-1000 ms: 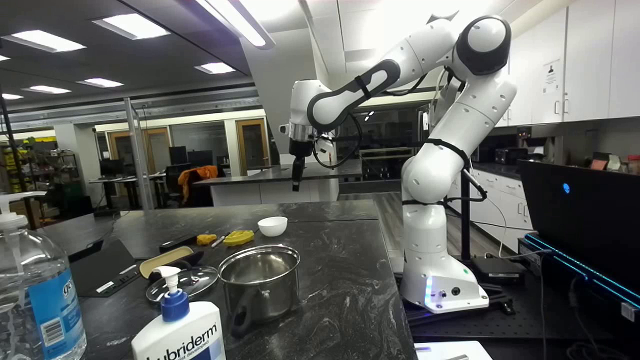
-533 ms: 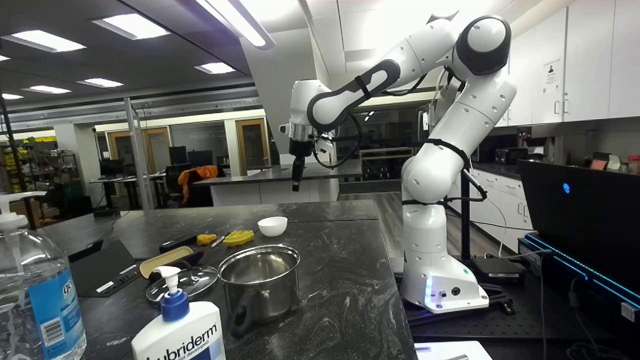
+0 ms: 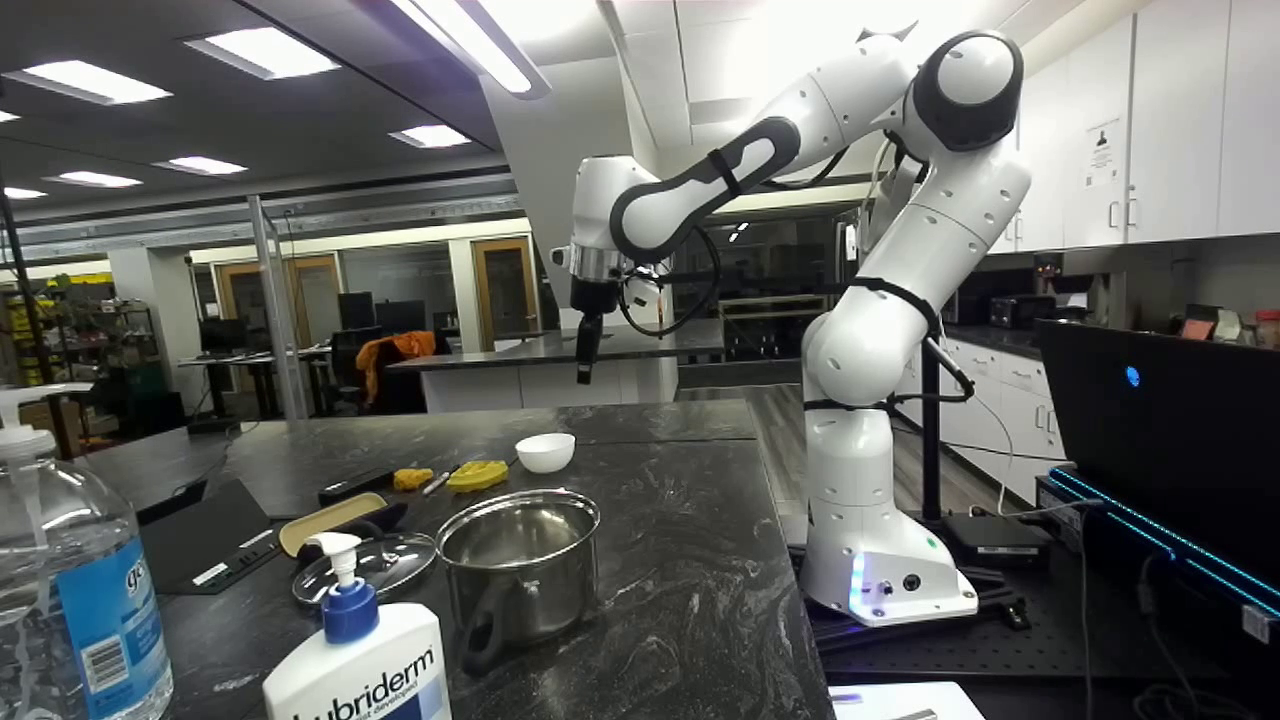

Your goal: Move the paper towel side to side

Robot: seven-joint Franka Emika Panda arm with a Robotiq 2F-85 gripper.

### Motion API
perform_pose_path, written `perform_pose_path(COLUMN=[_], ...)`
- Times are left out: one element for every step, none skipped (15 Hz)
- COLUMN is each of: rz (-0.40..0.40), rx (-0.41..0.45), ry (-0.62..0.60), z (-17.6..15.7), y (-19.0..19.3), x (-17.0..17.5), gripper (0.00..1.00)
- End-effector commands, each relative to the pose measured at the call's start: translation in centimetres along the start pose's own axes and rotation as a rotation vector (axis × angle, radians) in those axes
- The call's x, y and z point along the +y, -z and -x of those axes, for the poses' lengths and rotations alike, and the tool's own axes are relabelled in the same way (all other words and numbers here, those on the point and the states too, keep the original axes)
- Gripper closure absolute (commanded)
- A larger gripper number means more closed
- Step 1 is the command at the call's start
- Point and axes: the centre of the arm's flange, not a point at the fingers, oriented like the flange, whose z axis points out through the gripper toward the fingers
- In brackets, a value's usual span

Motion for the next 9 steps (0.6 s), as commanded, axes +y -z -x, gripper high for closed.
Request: perform_pose_path(rz=[-0.003, -0.014, -0.016, -0.028, -0.04, -0.06, -0.078, -0.098, -0.119], rx=[0.011, 0.009, 0.009, 0.001, -0.004, -0.013, -0.02, -0.029, -0.04], ry=[0.003, 0.006, 0.001, -0.003, -0.006, -0.009, -0.01, -0.013, -0.019], z=[-3.0, -3.8, -4.3, -5.0, -5.5, -6.3, -6.9, -7.6, -8.2], y=[0.4, 0.7, 0.7, 0.8, 0.8, 0.7, 0.6, 0.4, 0.2], x=[-2.1, -2.7, -3.3, -3.8, -4.3, -4.8, -5.3, -5.8, -6.2], gripper=[0.0, 0.0, 0.0, 0.0, 0.0, 0.0, 0.0, 0.0, 0.0])
